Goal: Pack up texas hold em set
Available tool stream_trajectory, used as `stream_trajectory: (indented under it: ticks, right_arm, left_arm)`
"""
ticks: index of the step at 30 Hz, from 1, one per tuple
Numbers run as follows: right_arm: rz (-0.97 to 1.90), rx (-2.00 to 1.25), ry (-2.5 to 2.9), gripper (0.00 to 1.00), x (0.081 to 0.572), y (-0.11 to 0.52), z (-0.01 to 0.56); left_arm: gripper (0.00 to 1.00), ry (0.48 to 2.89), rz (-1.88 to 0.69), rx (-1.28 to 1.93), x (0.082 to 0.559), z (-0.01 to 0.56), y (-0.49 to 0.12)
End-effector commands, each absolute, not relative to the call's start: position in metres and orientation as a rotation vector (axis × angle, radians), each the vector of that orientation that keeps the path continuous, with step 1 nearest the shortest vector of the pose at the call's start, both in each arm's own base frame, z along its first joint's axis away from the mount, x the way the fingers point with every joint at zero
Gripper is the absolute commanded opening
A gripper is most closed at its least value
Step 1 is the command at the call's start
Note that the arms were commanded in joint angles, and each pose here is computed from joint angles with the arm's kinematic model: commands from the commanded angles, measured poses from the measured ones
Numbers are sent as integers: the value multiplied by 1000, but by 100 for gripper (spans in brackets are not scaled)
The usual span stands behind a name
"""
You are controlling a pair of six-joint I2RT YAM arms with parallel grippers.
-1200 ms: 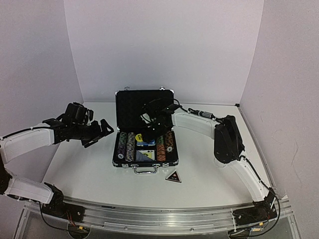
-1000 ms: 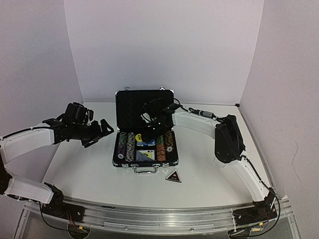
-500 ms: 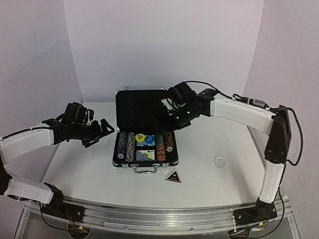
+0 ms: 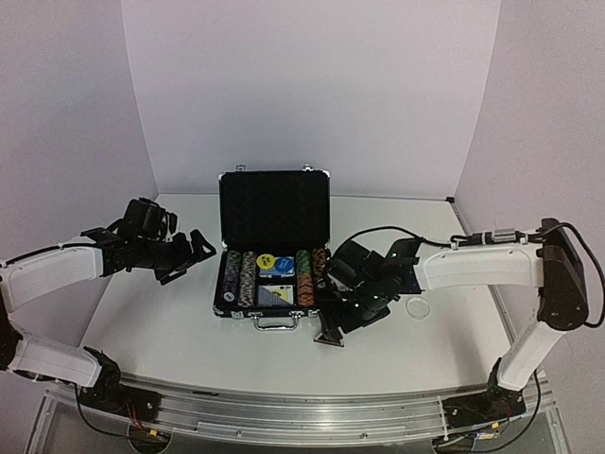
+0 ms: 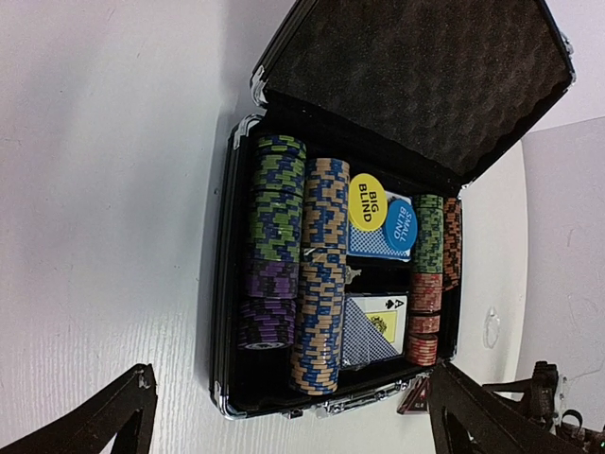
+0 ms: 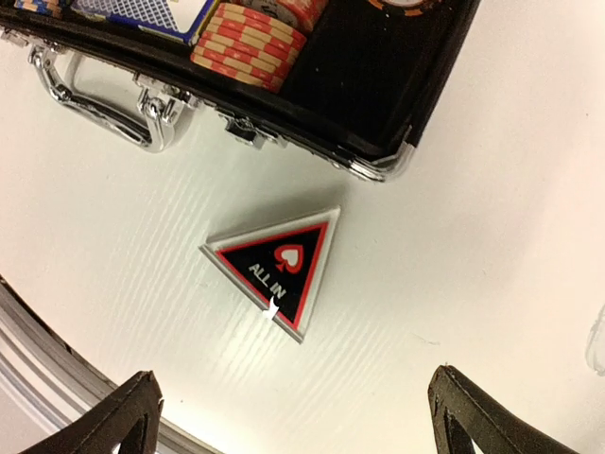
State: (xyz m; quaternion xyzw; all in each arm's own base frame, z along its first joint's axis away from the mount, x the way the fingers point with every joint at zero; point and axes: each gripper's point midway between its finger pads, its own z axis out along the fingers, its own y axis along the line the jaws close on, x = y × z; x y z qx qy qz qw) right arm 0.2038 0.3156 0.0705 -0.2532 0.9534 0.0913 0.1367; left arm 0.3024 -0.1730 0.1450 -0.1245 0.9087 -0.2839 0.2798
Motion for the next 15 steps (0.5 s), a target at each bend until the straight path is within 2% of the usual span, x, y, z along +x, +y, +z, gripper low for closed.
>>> stream_trajectory:
  ticks: [1,9,15]
  right_arm:
    - [231,-599,2721,95,220,339,52]
    - [82,-456,2714,95,236,339,25]
    - [123,-489,2756,92,228,357,10]
  left_arm:
    - [100,2430,-782,-323,305,143,-176]
    - [100,2451,-817,-289,305,138,-183]
    - [100,2451,-811,-280,299,139,-180]
